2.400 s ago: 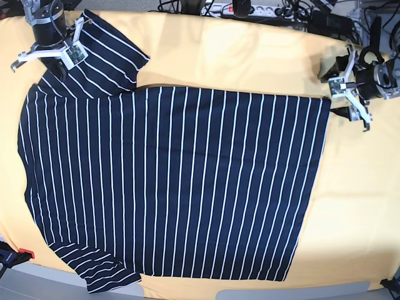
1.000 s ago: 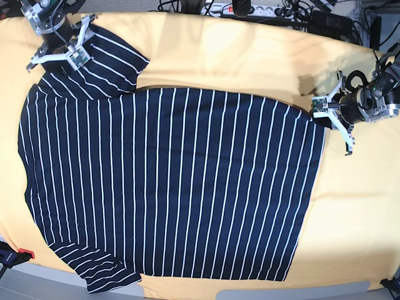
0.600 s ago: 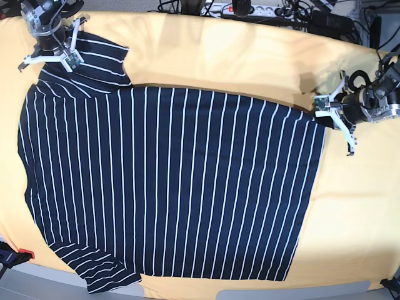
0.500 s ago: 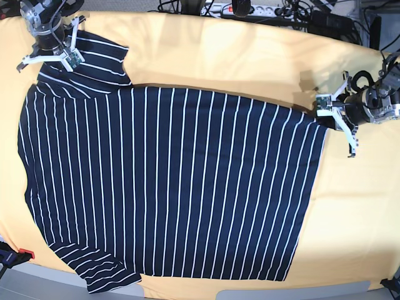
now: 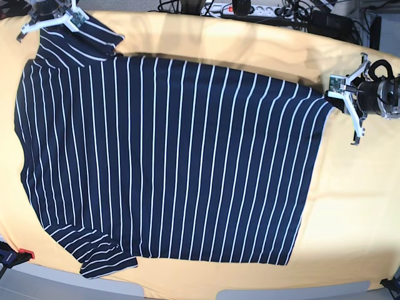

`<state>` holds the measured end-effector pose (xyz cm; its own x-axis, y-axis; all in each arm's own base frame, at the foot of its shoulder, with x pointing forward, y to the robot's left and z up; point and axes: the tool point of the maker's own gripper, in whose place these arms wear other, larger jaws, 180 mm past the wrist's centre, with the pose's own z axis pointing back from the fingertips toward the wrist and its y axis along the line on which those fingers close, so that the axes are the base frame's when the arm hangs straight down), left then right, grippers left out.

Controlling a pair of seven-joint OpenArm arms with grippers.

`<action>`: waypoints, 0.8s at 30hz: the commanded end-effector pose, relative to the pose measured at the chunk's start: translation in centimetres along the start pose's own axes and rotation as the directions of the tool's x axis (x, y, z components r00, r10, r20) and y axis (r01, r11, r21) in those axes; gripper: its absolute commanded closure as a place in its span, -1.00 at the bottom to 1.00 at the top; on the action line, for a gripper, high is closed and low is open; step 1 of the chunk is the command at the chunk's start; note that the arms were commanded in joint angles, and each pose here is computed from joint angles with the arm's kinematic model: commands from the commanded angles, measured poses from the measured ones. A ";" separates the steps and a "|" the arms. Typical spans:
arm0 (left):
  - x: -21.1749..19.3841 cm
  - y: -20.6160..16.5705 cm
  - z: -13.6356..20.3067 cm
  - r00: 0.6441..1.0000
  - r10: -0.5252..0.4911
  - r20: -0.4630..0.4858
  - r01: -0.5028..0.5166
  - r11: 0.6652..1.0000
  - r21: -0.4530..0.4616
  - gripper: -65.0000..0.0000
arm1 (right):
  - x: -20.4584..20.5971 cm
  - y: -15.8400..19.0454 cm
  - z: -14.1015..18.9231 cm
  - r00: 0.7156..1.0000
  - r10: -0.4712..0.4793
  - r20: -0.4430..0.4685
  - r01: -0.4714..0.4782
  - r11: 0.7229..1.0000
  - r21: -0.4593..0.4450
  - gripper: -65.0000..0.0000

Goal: Fold the T-shirt properly
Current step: 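Grasp the shirt edges with both grippers and pull them apart to flatten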

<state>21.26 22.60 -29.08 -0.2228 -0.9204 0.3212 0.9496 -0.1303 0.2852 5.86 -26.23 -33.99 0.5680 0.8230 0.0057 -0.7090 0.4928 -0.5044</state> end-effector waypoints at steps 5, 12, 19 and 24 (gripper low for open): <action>0.7 -0.8 1.2 1.000 0.004 0.010 -0.003 0.999 -0.036 1.00 | -2.0 1.2 1.2 0.996 0.056 -0.063 -0.055 0.998 0.023 1.00; 0.9 -4.4 1.9 0.998 0.044 -0.053 -0.052 0.986 -0.159 1.00 | -2.8 2.0 1.7 0.994 0.073 -0.083 -0.069 0.996 0.049 1.00; 1.6 -7.1 2.5 0.978 0.148 -0.147 -0.182 0.949 -0.258 1.00 | -2.8 1.8 1.7 0.995 0.059 -0.083 -0.056 0.998 0.034 1.00; 2.4 -7.6 2.6 0.976 0.174 -0.134 -0.206 0.937 -0.282 1.00 | -2.8 0.8 1.7 0.994 0.069 -0.086 -0.071 0.997 -0.021 1.00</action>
<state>12.59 22.26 -28.56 -0.0112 -0.9687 0.2481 0.9974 -0.0284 -0.0658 2.90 -27.51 -33.52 0.5559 0.8259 -0.0944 -0.7408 0.4407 -0.5070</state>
